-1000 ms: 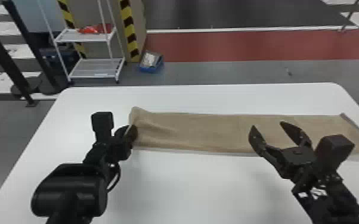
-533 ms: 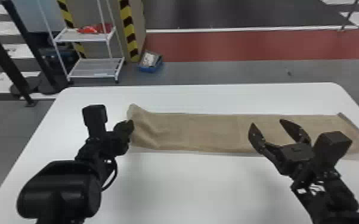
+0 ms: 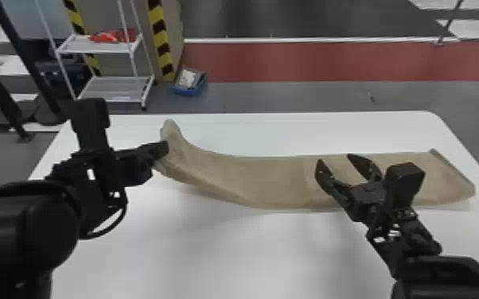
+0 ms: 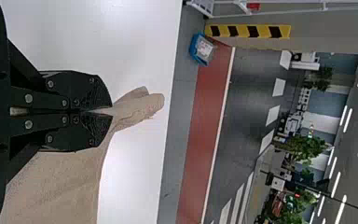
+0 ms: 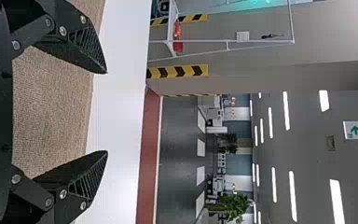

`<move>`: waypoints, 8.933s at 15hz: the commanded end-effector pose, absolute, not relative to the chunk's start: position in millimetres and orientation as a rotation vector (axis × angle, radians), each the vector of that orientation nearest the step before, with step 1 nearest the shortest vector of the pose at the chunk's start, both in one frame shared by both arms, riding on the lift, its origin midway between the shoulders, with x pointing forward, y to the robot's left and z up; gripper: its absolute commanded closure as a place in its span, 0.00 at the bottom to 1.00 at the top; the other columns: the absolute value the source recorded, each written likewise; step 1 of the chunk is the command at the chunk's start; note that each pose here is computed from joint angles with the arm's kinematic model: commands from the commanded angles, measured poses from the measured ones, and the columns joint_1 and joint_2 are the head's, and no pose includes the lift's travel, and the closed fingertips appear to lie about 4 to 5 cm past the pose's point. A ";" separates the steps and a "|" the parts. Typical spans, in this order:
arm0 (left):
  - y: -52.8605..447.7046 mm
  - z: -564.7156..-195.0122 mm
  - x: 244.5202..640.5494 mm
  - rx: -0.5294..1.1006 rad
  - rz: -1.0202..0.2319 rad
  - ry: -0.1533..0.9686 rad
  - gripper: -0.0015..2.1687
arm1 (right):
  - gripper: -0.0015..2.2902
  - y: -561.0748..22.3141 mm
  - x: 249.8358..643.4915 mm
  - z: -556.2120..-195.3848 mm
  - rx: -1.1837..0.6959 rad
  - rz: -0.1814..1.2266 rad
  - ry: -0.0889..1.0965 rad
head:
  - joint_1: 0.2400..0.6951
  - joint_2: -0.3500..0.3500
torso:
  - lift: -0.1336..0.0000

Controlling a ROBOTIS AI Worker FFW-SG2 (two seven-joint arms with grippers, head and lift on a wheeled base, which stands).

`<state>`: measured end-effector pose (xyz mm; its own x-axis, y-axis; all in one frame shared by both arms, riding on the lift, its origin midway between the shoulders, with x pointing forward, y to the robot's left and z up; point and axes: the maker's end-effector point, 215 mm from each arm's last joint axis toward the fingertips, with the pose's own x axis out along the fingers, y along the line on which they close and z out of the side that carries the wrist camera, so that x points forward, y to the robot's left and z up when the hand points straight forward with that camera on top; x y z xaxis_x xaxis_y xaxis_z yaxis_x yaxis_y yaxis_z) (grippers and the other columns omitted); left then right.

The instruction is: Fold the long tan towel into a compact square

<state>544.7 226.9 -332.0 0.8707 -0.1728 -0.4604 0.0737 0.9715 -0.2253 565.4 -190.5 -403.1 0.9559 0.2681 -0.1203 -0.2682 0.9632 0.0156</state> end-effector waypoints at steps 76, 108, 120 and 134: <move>145.9 -346.5 508.2 -0.107 -0.068 0.071 0.02 | 0.34 -163.2 533.9 -458.2 0.059 0.256 0.416 | 1.00 0.47 | 0.08; 127.8 -345.6 513.2 -0.123 -0.107 0.076 0.02 | 0.62 -368.3 568.8 -413.9 0.038 0.124 0.394 | 1.00 0.16 | 0.08; 127.5 -359.3 513.8 -0.118 -0.107 0.098 0.02 | 0.62 -412.3 599.5 -388.8 0.078 0.124 0.380 | 1.00 0.12 | 0.08; 73.4 -357.5 510.2 -0.132 -0.191 0.103 0.02 | 0.03 -450.1 560.8 -354.5 -0.013 -0.054 0.209 | 1.00 0.00 | 0.08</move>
